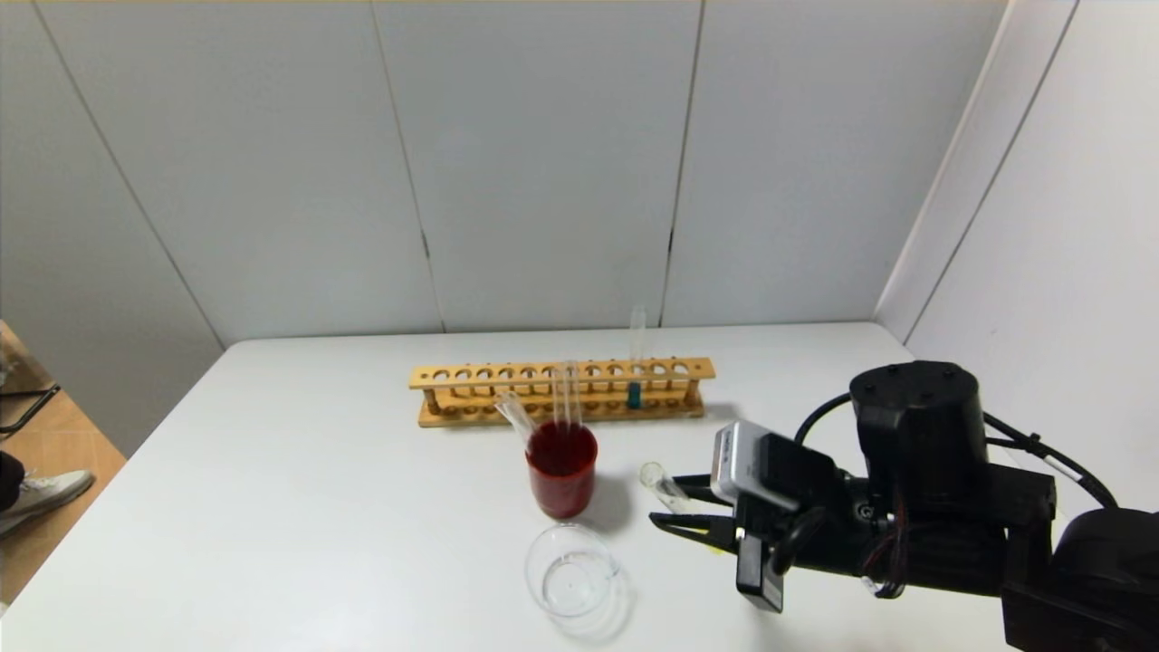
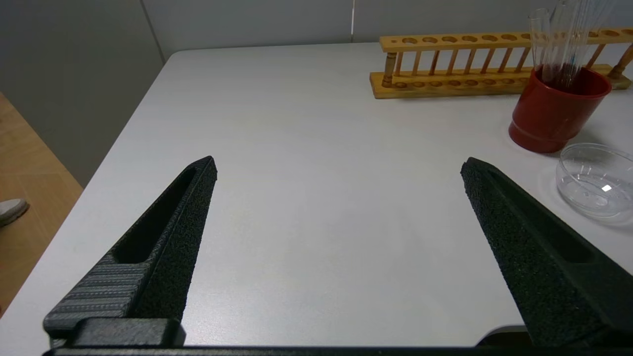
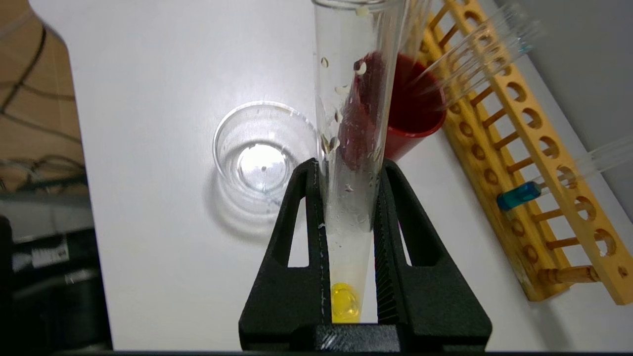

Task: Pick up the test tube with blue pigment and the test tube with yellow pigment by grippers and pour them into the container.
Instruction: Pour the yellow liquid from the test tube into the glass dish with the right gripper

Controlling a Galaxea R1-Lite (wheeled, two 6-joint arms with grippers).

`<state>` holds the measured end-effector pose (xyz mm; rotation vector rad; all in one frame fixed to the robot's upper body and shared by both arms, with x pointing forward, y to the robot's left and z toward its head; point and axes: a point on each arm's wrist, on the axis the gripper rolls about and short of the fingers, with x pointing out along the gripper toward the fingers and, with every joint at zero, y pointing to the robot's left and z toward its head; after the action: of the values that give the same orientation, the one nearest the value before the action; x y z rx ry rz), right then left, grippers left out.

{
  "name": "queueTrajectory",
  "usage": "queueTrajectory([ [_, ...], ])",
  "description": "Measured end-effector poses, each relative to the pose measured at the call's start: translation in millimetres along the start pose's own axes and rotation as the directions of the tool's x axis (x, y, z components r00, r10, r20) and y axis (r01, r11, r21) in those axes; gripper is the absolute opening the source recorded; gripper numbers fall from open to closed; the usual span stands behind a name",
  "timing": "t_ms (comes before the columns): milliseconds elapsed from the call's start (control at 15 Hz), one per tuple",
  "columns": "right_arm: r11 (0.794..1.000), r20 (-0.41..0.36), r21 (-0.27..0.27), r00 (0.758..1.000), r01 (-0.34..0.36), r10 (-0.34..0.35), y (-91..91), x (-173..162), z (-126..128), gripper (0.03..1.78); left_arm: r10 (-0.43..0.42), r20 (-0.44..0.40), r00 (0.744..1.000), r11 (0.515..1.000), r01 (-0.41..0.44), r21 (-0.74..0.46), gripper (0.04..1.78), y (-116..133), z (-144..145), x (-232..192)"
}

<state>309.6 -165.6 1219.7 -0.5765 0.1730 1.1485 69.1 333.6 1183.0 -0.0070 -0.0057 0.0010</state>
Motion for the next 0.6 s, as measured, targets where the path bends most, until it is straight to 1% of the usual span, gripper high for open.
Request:
queueTrajectory([
  [133,0.998,-0.087,-0.055,0.996,-0.023,0.018,4.4,4.1,-7.3,0.34,0.0,0.001,1.0,1.0,0.0,0.0,1.75,0.0,0.2,0.0],
  [267,0.993,-0.161,-0.106,0.987,-0.044,0.027,6.9,7.8,-10.9,0.34,0.0,0.0,1.0,1.0,0.0,0.0,1.75,0.0,0.1,0.0],
  [467,0.985,-0.221,-0.17,0.975,-0.038,0.0,9.5,17.7,-8.5,0.34,0.0,0.001,1.0,1.0,0.0,0.0,1.75,0.0,0.2,0.0],
  [600,0.976,-0.248,-0.213,0.969,-0.036,-0.018,9.0,26.3,-4.9,0.34,0.0,0.0,1.0,1.0,0.0,0.0,1.75,0.0,0.1,0.0],
])
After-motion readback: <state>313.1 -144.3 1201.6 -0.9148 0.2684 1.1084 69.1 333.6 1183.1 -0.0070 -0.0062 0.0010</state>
